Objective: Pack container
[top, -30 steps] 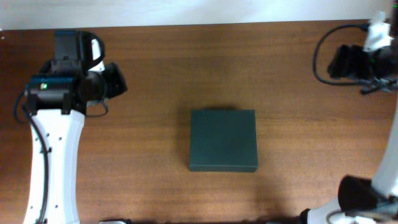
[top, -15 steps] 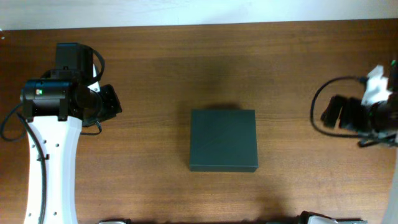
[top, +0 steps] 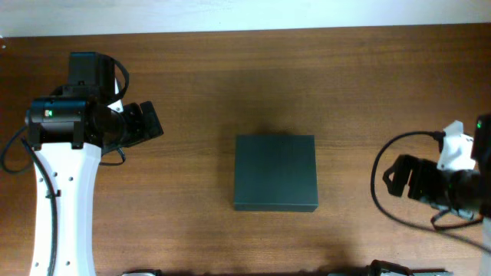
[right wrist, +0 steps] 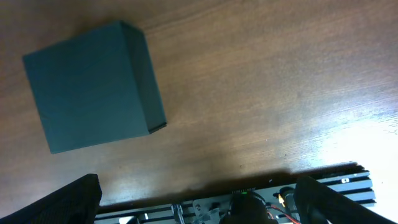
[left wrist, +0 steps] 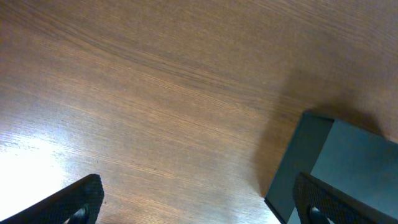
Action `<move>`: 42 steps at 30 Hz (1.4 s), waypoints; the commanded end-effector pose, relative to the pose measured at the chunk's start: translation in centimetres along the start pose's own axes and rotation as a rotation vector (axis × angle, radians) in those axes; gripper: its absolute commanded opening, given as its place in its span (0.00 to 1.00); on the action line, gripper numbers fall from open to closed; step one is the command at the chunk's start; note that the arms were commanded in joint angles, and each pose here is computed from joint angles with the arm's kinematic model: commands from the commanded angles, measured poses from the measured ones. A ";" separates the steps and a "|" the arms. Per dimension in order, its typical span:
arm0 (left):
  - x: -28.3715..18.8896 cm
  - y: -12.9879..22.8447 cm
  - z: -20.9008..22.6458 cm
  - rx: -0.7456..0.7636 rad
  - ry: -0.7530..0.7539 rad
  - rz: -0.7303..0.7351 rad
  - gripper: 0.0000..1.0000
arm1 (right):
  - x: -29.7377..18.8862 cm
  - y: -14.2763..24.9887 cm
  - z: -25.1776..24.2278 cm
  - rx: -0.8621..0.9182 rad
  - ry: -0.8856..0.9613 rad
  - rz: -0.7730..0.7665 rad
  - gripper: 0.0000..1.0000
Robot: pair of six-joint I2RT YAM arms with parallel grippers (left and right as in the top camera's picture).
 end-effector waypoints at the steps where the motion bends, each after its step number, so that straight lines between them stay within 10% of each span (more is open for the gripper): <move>1: -0.7 0.2 0.3 -0.001 -0.003 -0.025 0.99 | -1.3 1.7 0.0 -0.007 -0.022 -0.061 0.99; 42: -0.7 0.2 0.3 -0.001 -0.003 -0.025 0.99 | -4.2 5.8 -0.1 -0.044 -0.046 -0.243 0.99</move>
Point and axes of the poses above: each gripper's point midway between its finger pads, its own x axis out along the fingers, its own z axis along the line the jaws close on, y = z × x, the point moved 8 cm from there along -x, back along the fingers, and after that the axes turned 5 degrees about x, right-handed, at the moved point
